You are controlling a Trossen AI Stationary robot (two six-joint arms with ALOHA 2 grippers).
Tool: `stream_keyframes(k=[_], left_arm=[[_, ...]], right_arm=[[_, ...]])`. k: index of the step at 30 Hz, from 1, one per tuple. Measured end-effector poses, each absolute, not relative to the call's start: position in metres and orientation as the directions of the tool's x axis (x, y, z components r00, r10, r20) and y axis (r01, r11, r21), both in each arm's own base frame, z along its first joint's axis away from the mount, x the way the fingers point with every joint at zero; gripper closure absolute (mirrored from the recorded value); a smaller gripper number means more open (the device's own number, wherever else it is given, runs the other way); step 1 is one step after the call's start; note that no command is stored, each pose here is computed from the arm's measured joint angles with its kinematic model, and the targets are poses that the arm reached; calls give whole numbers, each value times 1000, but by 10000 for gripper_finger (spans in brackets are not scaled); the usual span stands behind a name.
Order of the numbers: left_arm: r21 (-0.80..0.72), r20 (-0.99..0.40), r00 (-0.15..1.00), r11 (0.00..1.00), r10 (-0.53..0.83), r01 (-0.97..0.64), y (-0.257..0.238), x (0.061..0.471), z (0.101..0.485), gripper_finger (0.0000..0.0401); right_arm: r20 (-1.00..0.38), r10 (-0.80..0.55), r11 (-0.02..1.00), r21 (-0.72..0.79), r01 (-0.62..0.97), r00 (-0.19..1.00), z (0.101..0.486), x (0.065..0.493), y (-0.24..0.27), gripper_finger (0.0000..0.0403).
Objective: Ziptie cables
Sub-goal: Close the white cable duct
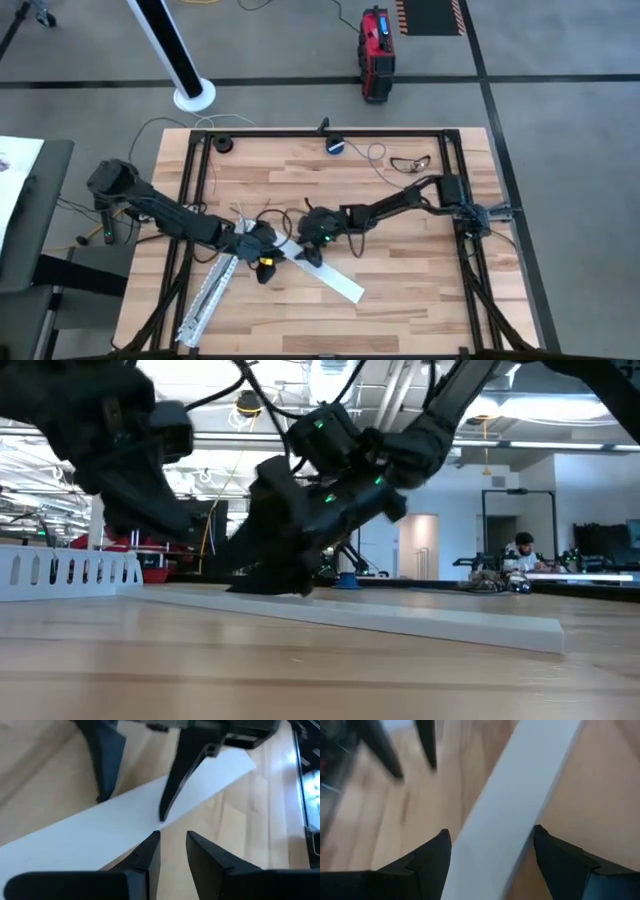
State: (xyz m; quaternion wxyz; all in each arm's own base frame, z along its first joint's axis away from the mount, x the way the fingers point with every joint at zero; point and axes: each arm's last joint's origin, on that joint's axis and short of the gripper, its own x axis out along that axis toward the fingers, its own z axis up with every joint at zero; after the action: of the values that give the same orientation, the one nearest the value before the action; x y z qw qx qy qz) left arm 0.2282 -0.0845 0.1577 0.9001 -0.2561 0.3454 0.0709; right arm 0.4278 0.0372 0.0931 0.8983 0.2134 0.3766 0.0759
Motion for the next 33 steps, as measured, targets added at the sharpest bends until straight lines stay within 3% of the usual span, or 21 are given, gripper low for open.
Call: stream_keyframes(k=[5, 12, 19, 24, 30, 33], left_arm=[[-430, -652, 754, 857, -77, -284, -91, 244, 159, 328], [-504, -558, 811, 849, -177, -161, -99, 283, 161, 331], [-544, -642, 632, 839, -434, 24, -121, 325, 142, 331], [-401, -754, 551, 915, -356, 43, -122, 348, 118, 332], [-419, -765, 525, 907, -372, 32, -98, 380, 92, 332], [-395, -752, 569, 919, -333, 16, -87, 396, 96, 332]], right_arm=[[-800, 116, 957, 249, 150, 589, 131, 376, 40, 132], [-821, 45, 901, 279, 331, 569, 176, 291, 73, 133], [-747, -111, 783, 340, 520, 655, 194, 237, 103, 133], [-709, -117, 755, 392, 526, 696, 208, 222, 112, 133], [-677, -85, 731, 457, 507, 731, 215, 211, 128, 133], [-665, -83, 728, 469, 501, 742, 215, 204, 137, 133]])
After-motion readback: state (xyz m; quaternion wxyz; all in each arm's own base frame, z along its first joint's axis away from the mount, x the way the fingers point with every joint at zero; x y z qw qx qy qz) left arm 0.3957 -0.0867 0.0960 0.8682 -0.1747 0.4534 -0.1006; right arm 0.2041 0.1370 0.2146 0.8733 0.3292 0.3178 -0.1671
